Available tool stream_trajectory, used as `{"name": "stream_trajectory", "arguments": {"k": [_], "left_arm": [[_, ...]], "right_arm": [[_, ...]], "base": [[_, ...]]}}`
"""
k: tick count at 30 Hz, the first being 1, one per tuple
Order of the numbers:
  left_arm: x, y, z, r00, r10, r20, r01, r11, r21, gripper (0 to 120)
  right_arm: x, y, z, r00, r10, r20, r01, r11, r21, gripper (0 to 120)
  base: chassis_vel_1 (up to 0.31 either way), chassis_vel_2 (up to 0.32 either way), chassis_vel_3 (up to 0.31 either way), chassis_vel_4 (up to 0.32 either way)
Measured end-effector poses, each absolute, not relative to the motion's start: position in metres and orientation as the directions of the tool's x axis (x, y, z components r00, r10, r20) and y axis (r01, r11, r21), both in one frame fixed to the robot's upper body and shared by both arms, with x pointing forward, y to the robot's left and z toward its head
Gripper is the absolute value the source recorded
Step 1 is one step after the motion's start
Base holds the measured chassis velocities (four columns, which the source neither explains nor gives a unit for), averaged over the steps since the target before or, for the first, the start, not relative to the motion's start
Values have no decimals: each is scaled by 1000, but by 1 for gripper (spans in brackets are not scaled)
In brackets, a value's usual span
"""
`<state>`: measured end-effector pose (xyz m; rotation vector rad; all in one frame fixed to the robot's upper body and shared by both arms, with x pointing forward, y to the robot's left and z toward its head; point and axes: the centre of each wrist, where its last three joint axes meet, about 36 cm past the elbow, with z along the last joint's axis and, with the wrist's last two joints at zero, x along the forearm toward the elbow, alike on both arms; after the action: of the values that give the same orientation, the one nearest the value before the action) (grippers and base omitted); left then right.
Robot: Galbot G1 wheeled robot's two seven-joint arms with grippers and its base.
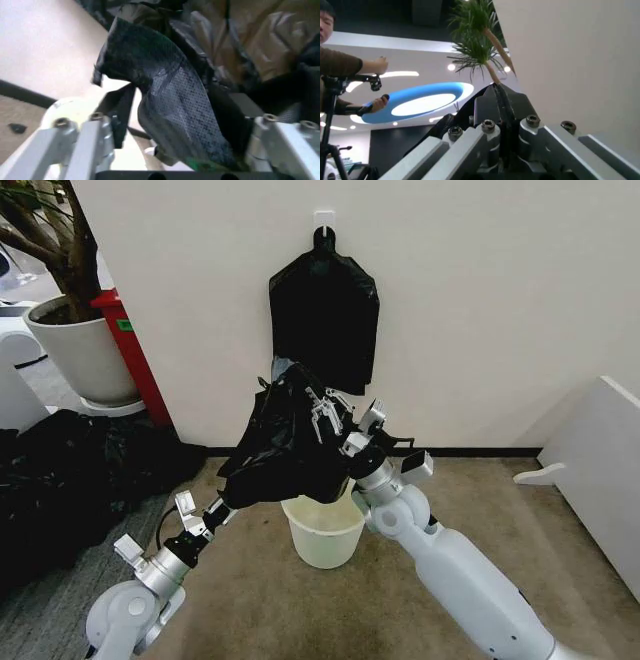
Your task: Place the garbage bag over the trash bin.
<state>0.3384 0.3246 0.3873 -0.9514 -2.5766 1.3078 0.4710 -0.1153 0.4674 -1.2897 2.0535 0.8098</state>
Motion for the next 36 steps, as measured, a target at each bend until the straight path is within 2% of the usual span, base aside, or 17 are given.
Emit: {"name": "stream_trajectory", "arguments": {"k": [4, 8, 10, 16, 17, 21, 24, 27, 30, 33, 36], "left_arm": [[338, 321, 389, -791, 568, -225, 512, 414, -753, 38], [337, 321, 394, -789, 560, -253, 529, 409, -743, 28], [337, 322, 399, -787, 551, -280, 549, 416, -725, 16], [335, 322, 412, -779, 535, -328, 591, 452, -668, 0], [335, 322, 416, -776, 531, -341, 601, 458, -655, 0], [336, 322, 429, -769, 498, -401, 627, 465, -625, 0], [338, 322, 432, -770, 480, -421, 631, 471, -616, 0], [343, 325, 435, -756, 451, -475, 654, 491, -575, 0], [345, 328, 435, -746, 452, -489, 666, 498, -555, 0], [349, 334, 436, -720, 470, -510, 694, 508, -511, 0], [350, 337, 436, -710, 477, -518, 704, 509, -496, 0]], "right_arm": [[475, -117, 468, -400, -551, -732, -902, 377, 210, 0], [479, -119, 467, -445, -532, -720, -880, 408, 243, 0], [485, -120, 463, -498, -512, -700, -851, 445, 280, 0], [495, -126, 446, -588, -498, -637, -788, 529, 314, 0], [498, -129, 439, -608, -499, -617, -771, 555, 312, 0], [495, -138, 414, -645, -529, -552, -727, 648, 229, 16], [488, -141, 404, -649, -547, -528, -712, 682, 167, 23], [466, -143, 389, -686, -548, -479, -662, 743, 97, 38], [458, -143, 387, -711, -534, -458, -635, 768, 90, 43], [432, -138, 390, -797, -481, -365, -552, 826, 116, 60], [416, -132, 399, -839, -448, -309, -511, 844, 164, 66]], "base": [[0, 0, 0, 0], [0, 0, 0, 0], [0, 0, 0, 0], [0, 0, 0, 0], [0, 0, 0, 0], [0, 0, 0, 0], [0, 0, 0, 0], [0, 0, 0, 0], [0, 0, 0, 0], [0, 0, 0, 0], [0, 0, 0, 0]]}}
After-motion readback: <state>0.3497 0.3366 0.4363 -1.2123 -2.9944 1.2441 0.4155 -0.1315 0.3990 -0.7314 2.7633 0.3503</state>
